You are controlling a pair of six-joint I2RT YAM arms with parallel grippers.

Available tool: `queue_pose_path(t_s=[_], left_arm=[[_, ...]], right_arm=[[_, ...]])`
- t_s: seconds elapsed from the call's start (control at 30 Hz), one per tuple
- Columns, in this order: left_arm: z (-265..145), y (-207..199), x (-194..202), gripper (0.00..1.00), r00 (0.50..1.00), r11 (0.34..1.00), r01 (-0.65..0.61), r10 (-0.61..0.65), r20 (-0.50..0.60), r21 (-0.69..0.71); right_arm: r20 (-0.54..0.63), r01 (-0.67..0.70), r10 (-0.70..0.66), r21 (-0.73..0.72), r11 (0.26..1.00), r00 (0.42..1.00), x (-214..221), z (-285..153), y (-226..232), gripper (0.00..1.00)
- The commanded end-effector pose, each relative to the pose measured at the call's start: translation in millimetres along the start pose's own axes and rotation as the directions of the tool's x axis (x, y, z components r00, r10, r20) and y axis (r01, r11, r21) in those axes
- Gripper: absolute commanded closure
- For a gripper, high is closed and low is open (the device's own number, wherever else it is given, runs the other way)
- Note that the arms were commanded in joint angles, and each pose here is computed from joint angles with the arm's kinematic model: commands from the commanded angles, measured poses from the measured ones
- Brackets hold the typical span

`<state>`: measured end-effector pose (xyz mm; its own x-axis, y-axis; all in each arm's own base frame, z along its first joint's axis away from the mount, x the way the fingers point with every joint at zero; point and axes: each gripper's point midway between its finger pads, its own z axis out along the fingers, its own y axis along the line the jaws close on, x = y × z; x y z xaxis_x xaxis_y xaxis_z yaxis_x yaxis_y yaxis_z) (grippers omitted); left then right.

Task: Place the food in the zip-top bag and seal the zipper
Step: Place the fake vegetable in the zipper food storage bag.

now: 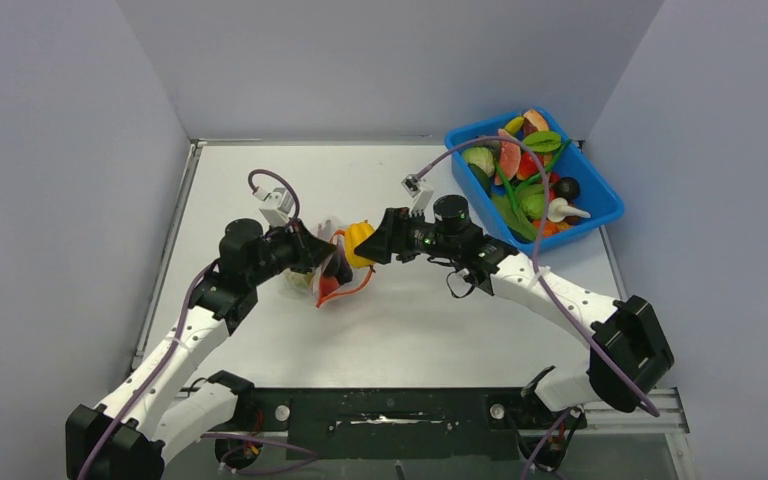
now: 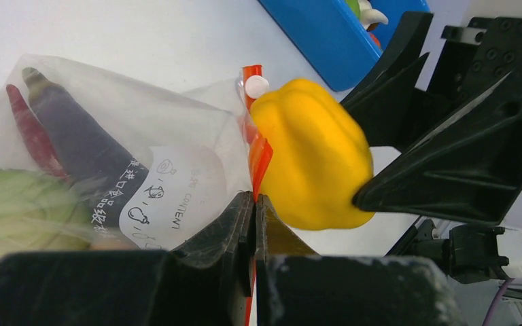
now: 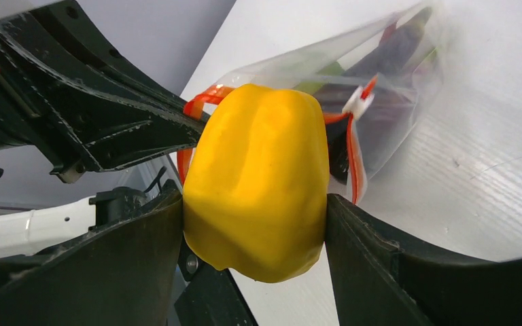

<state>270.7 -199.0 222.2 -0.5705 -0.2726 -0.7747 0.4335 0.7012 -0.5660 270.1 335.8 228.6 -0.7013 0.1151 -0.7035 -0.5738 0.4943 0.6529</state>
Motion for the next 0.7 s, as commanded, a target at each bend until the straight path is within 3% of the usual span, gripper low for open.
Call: queue_pose_path(t_s=[0.0, 0.53, 0.67], left_arm=[[-4, -24, -32, 1.0, 0.997, 0.998, -0.012, 0.006, 0.08, 0.069], [-4, -18, -31, 1.0, 0.997, 0.999, 0.004, -0.007, 0.078, 0.043], [-5, -21, -29, 1.0, 0.997, 0.998, 0.009, -0.013, 0.074, 0.055]], right_arm=[[0.065, 0.009, -0.005, -0.053, 0.999, 0.998, -21, 10, 26, 0.48], [-0.001, 0.007, -0.007, 0.011, 1.0, 1.0, 8, 18, 32, 0.48], [0.027, -0.018, 0.017, 0.032, 0.999, 1.0, 4, 21, 28, 0.46]])
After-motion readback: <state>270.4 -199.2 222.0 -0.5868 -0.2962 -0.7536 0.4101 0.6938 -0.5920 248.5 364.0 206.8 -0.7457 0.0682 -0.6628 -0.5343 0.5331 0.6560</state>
